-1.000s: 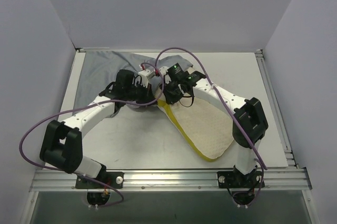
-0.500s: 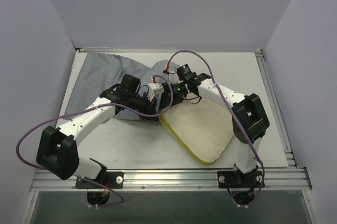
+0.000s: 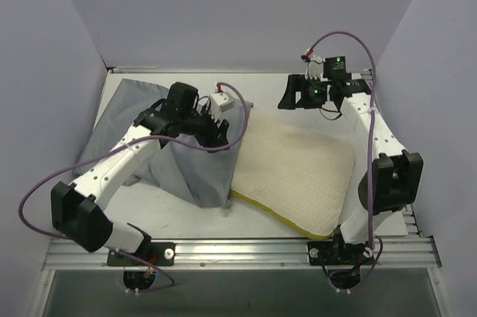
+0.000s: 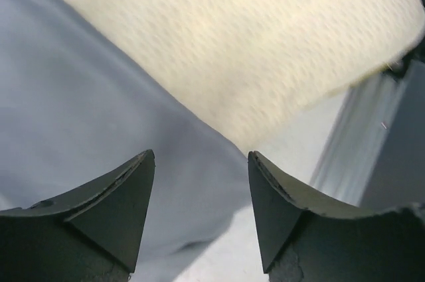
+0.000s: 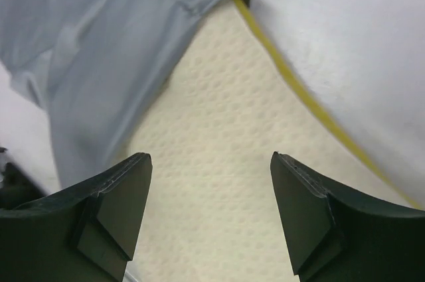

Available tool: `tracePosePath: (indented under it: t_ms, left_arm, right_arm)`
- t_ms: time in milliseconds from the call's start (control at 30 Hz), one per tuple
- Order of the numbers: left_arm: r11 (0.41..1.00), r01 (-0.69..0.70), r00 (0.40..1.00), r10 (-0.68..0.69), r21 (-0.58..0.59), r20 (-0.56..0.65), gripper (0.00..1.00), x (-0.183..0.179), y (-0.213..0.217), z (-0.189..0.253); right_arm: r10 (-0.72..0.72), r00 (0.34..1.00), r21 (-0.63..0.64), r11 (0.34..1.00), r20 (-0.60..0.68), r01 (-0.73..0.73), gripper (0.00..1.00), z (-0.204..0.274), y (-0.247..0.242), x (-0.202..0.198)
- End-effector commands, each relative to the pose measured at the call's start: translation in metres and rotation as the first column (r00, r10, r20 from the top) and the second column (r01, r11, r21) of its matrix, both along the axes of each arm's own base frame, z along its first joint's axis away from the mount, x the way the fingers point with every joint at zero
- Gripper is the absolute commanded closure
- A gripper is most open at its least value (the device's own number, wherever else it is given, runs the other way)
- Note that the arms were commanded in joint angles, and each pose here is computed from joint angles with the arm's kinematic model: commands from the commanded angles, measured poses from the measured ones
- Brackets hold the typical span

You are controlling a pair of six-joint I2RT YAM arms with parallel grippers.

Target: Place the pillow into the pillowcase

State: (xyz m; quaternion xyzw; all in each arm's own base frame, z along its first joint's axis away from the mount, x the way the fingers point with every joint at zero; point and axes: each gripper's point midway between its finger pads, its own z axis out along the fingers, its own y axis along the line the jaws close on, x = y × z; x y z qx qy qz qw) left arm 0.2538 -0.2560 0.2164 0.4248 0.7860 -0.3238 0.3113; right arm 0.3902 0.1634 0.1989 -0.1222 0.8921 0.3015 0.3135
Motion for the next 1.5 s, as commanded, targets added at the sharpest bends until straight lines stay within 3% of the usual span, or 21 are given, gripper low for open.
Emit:
tracePosePath:
  t_ms: [0, 133, 333, 400, 433, 567, 633, 667, 733, 767, 933, 1100, 1167, 1200, 1233, 1267, 1300, 1333, 1467]
  left_arm:
    - [0.973, -0.227, 0.969, 0.222, 0.033, 0.112, 0.33, 0.070, -0.006, 0.002]
    - [0.946, -0.316, 0.947, 0.309, 0.073, 0.090, 0.32, 0.116, -0.026, -0.027]
    - [0.917, -0.384, 0.922, 0.375, 0.112, 0.096, 0.30, 0.157, -0.048, -0.063]
    - [0.902, -0.416, 0.909, 0.410, 0.115, 0.072, 0.30, 0.166, -0.053, -0.077]
    - [0.901, -0.419, 0.908, 0.414, 0.113, 0.067, 0.31, 0.169, -0.055, -0.081]
    - [0.903, -0.421, 0.907, 0.418, 0.088, 0.051, 0.44, 0.179, -0.067, -0.091]
    - [0.908, -0.411, 0.912, 0.409, 0.075, 0.041, 0.64, 0.183, -0.074, -0.091]
    - [0.918, -0.392, 0.920, 0.391, 0.056, 0.025, 0.73, 0.182, -0.081, -0.088]
    - [0.938, -0.345, 0.939, 0.345, 0.022, 0.005, 0.94, 0.177, -0.094, -0.081]
    - [0.949, -0.315, 0.949, 0.315, 0.006, 0.002, 0.99, 0.173, -0.101, -0.077]
    - [0.990, -0.103, 0.994, 0.099, -0.095, -0.054, 1.00, 0.111, -0.143, -0.054]
    - [0.988, -0.067, 0.993, 0.052, -0.139, -0.110, 1.00, 0.072, -0.128, -0.037]
    - [0.992, -0.079, 0.990, 0.067, -0.100, -0.126, 0.95, 0.067, -0.110, -0.046]
    - [0.992, -0.086, 0.990, 0.074, -0.096, -0.120, 0.83, 0.066, -0.102, -0.040]
    - [0.993, -0.097, 0.987, 0.087, -0.070, -0.138, 0.69, 0.065, -0.092, -0.042]
    - [0.990, -0.128, 0.986, 0.121, -0.053, -0.115, 0.53, 0.077, -0.077, -0.039]
    - [0.986, -0.157, 0.985, 0.153, -0.050, -0.082, 0.38, 0.087, -0.071, -0.027]
    - [0.982, -0.187, 0.980, 0.184, -0.027, -0.074, 0.31, 0.094, -0.061, -0.023]
    - [0.958, -0.285, 0.954, 0.282, 0.011, 0.101, 0.21, 0.138, -0.042, 0.007]
  right_arm:
    - [0.030, 0.999, -0.217, 0.976, -0.037, -0.037, 0.27, -0.034, -0.013, 0.013]
    - [0.057, 0.994, -0.294, 0.952, -0.096, -0.083, 0.26, -0.071, -0.017, 0.026]
    - [0.136, 0.967, -0.232, 0.955, -0.216, -0.186, 0.29, -0.099, -0.006, 0.005]
    - [0.154, 0.960, -0.203, 0.958, -0.236, -0.203, 0.34, -0.104, -0.002, 0.001]
    - [0.168, 0.952, -0.181, 0.959, -0.256, -0.218, 0.38, -0.109, 0.002, -0.002]
    - [0.205, 0.928, -0.081, 0.967, -0.313, -0.240, 0.80, -0.118, 0.020, -0.008]
    - [0.231, 0.914, -0.037, 0.966, -0.333, -0.257, 0.94, -0.120, 0.032, -0.013]
    - [0.239, 0.914, -0.029, 0.964, -0.329, -0.263, 1.00, -0.120, 0.035, -0.013]
    - [0.250, 0.912, -0.004, 0.964, -0.325, -0.266, 1.00, -0.116, 0.044, -0.014]
    - [0.264, 0.913, 0.010, 0.961, -0.311, -0.275, 1.00, -0.113, 0.052, -0.014]
    - [0.290, 0.915, 0.182, 0.952, -0.280, -0.245, 1.00, -0.072, 0.084, -0.016]
    - [0.252, 0.943, 0.233, 0.952, -0.217, -0.200, 1.00, -0.043, 0.068, -0.015]
    - [0.201, 0.958, 0.164, 0.972, -0.204, -0.169, 0.79, -0.046, 0.044, -0.015]
    - [0.157, 0.968, 0.121, 0.983, -0.198, -0.135, 0.62, -0.049, 0.024, -0.010]
    - [0.129, 0.967, 0.076, 0.990, -0.220, -0.114, 0.31, -0.052, 0.009, -0.015]
    - [0.110, 0.969, 0.032, 0.994, -0.220, -0.105, 0.20, -0.055, -0.003, -0.014]
    - [0.107, 0.976, -0.066, 0.990, -0.188, -0.121, 0.16, -0.065, -0.021, -0.011]
    - [0.091, 0.976, -0.112, 0.987, -0.198, -0.115, 0.13, -0.069, -0.034, -0.014]
    - [0.108, 0.963, -0.254, 0.952, -0.247, -0.172, 0.12, -0.094, -0.057, -0.025]
